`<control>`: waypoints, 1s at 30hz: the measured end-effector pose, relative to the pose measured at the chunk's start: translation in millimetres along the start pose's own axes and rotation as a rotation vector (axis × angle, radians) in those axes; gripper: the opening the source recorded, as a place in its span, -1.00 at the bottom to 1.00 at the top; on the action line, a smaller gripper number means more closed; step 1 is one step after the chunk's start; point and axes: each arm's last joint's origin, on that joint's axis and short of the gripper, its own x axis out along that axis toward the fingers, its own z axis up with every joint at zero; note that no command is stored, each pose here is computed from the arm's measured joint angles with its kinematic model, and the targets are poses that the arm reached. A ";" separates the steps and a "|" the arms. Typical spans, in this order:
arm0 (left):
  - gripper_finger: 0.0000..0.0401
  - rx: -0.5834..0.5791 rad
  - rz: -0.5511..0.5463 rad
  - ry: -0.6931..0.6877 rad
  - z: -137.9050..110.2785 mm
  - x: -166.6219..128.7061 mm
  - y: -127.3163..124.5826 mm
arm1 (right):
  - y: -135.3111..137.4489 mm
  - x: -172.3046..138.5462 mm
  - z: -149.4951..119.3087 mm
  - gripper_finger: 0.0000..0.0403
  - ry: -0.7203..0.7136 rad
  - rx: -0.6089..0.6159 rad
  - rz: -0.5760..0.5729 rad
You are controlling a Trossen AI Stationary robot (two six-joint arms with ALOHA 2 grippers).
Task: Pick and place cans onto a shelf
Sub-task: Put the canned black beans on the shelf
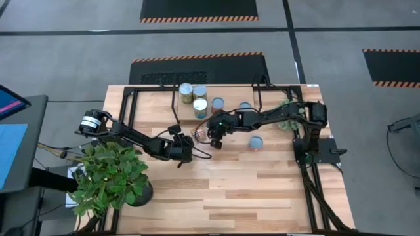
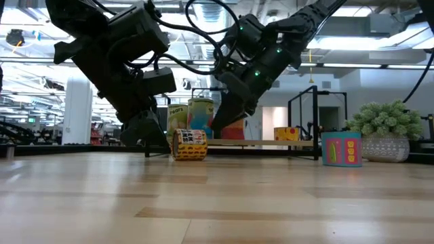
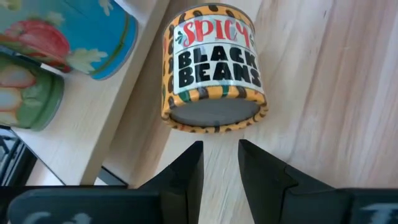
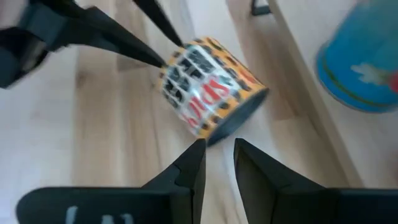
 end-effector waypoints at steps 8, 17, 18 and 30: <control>-0.53 -0.002 0.001 -0.002 0.3 0.1 0.0 | 0.7 6.2 -2.7 -0.46 -0.002 0.013 0.017; -0.53 -0.010 -0.001 -0.019 2.2 0.0 -0.3 | 1.0 23.5 -6.5 -0.46 -0.029 0.030 0.035; -0.53 -0.012 -0.001 -0.020 2.4 0.0 -0.3 | 1.1 25.3 -9.0 -0.46 -0.019 0.031 0.046; -0.53 -0.020 -0.015 -0.058 7.0 -0.1 -1.4 | 8.6 24.1 -2.5 -0.46 -0.082 0.017 0.071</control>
